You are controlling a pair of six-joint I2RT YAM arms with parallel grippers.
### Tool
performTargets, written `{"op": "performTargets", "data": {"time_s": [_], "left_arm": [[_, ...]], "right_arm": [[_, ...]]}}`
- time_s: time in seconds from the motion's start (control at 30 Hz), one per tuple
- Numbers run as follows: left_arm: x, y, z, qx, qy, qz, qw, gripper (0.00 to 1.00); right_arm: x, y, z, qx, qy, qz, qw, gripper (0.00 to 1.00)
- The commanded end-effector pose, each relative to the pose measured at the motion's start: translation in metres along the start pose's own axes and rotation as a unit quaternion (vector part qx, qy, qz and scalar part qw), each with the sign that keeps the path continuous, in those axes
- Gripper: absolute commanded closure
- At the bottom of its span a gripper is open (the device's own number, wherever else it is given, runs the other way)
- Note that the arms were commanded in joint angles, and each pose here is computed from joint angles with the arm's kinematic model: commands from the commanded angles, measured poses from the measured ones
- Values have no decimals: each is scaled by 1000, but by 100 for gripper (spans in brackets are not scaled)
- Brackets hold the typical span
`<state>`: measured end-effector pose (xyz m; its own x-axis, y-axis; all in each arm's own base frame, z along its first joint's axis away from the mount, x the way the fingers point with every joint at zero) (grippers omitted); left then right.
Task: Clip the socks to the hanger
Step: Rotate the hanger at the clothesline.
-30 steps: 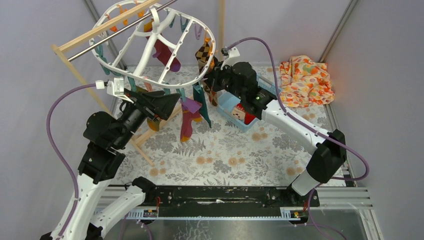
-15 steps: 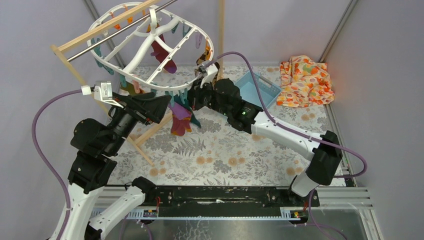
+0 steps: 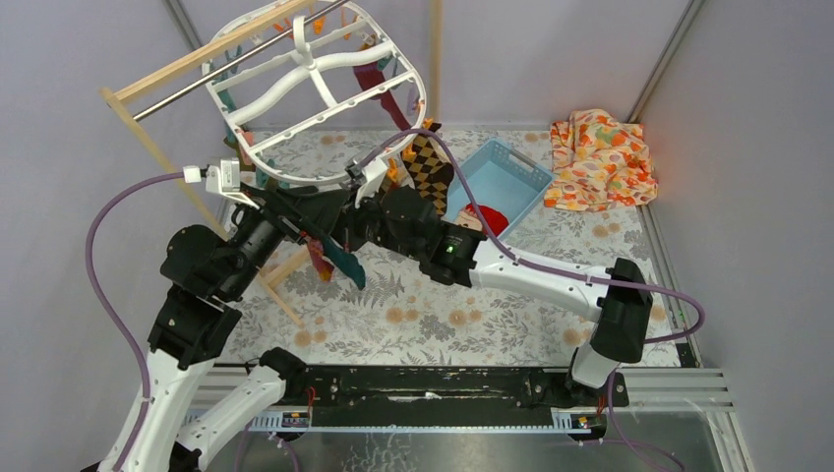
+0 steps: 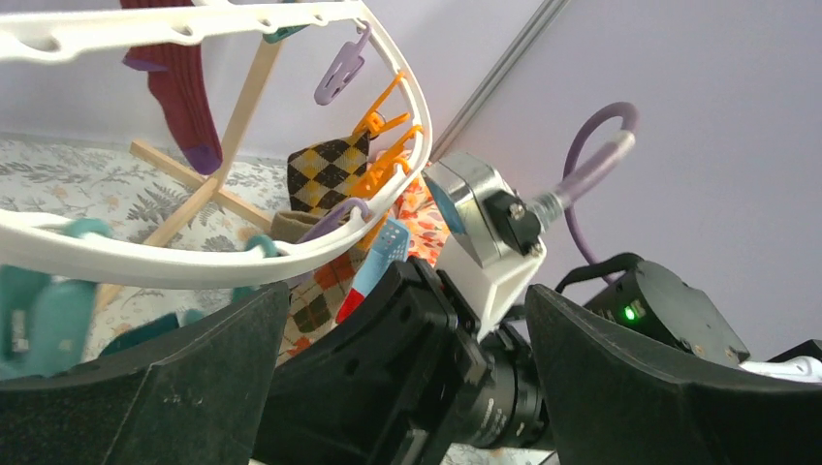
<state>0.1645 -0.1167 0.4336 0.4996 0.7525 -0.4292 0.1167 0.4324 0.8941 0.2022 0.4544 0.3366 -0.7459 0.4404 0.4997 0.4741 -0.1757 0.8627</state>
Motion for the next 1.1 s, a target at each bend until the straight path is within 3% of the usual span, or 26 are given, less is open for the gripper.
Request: {"op": "performTargets", "data": {"time_s": [0.0, 0.33, 0.53, 0.7, 0.87, 1.07], "left_arm": [[-11, 7, 5, -19, -35, -13, 999, 2], [-24, 12, 2, -19, -73, -35, 997, 2], [-4, -8, 7, -2, -28, -16, 999, 1], [14, -39, 27, 27, -6, -15, 1000, 2], [12, -45, 35, 27, -25, -27, 999, 2], [35, -56, 57, 29, 36, -7, 999, 1]], "right_arm": [[32, 24, -15, -48, 25, -6, 999, 98], [43, 12, -13, -43, 35, -1, 998, 98], [49, 19, -19, -52, 44, 2, 998, 98], [33, 33, -54, -77, -8, -19, 997, 98], [8, 62, -104, -122, -89, -43, 988, 98], [-2, 84, -160, -169, -117, -44, 978, 98]]}}
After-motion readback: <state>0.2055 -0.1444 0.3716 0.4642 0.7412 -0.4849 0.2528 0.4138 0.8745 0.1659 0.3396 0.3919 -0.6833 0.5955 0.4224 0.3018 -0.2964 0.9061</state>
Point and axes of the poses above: each gripper's point midway between its finger pads, its own z axis out along the fingers, its own x axis along the line the jaws close on, y = z × x, the point moved 5 cm from there along -z, back along the fingers, and after that the axes turned 7 degrees about z, right-handed, at the moved point
